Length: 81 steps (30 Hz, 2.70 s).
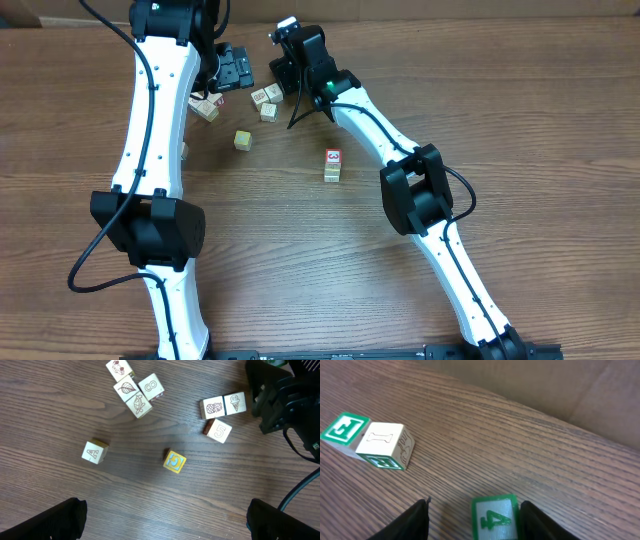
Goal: Form a tower
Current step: 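Move the right gripper over the green-printed 4 block, then grasp the green 4 block with the right gripper and lift, then carry the green 4 block right and lower it onto the table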
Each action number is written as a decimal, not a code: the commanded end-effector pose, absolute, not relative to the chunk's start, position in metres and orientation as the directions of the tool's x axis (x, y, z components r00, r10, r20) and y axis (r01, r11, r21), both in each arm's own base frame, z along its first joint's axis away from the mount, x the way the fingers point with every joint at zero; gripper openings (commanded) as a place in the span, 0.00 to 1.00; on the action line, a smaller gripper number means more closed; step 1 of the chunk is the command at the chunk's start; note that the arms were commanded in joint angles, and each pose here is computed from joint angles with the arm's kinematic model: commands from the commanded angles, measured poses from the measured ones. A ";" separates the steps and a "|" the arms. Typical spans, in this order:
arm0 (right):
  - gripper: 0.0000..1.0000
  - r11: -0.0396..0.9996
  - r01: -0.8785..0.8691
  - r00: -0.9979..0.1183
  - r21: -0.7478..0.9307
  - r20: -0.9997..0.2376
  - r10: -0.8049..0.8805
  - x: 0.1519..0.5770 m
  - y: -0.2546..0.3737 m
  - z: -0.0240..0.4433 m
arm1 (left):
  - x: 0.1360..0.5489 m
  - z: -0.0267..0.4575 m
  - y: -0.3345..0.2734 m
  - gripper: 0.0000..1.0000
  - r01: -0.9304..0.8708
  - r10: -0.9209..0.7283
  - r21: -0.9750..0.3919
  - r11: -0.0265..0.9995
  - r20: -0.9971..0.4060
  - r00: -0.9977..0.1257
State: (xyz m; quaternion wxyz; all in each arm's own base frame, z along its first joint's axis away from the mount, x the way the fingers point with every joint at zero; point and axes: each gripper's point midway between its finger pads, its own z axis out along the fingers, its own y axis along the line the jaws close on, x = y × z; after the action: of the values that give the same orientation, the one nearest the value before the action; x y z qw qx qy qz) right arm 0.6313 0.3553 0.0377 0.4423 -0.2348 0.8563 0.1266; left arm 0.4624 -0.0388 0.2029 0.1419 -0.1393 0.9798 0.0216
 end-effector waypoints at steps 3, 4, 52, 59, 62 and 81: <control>0.35 0.878 -0.478 -0.556 0.030 -0.784 -0.276 0.629 0.344 0.022 | 0.463 0.214 -0.040 1.00 -0.289 -0.281 -0.018 0.957 -0.310 -0.909; 0.32 0.885 -0.464 -0.567 0.045 -0.783 -0.257 0.630 0.341 0.023 | 0.463 0.214 -0.040 0.99 -0.289 -0.280 -0.018 0.957 -0.310 -0.909; 0.19 0.997 0.070 -0.996 0.043 -0.049 0.072 0.448 0.138 0.120 | 0.464 0.214 -0.040 1.00 -0.289 -0.280 -0.019 0.957 -0.312 -0.908; 0.20 0.992 0.122 -0.987 -0.022 0.101 0.124 0.418 0.130 0.068 | 0.464 0.214 -0.040 1.00 -0.289 -0.280 -0.019 0.957 -0.312 -0.908; 0.20 0.992 0.123 -0.984 -0.032 0.126 0.127 0.412 0.127 0.051 | 0.464 0.214 -0.040 0.99 -0.289 -0.280 -0.019 0.957 -0.312 -0.908; 0.59 0.991 0.122 -0.979 -0.047 0.159 0.128 0.402 0.124 0.019 | 0.464 0.214 -0.040 1.00 -0.289 -0.280 -0.019 0.957 -0.312 -0.908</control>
State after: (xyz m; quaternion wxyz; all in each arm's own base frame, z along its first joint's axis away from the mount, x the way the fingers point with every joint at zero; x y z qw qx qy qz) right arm 0.4029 0.1237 0.0217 -0.0777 0.0611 0.9949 -0.0177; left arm 0.4632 -0.0389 0.2031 0.1436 -0.1394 0.9796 0.0211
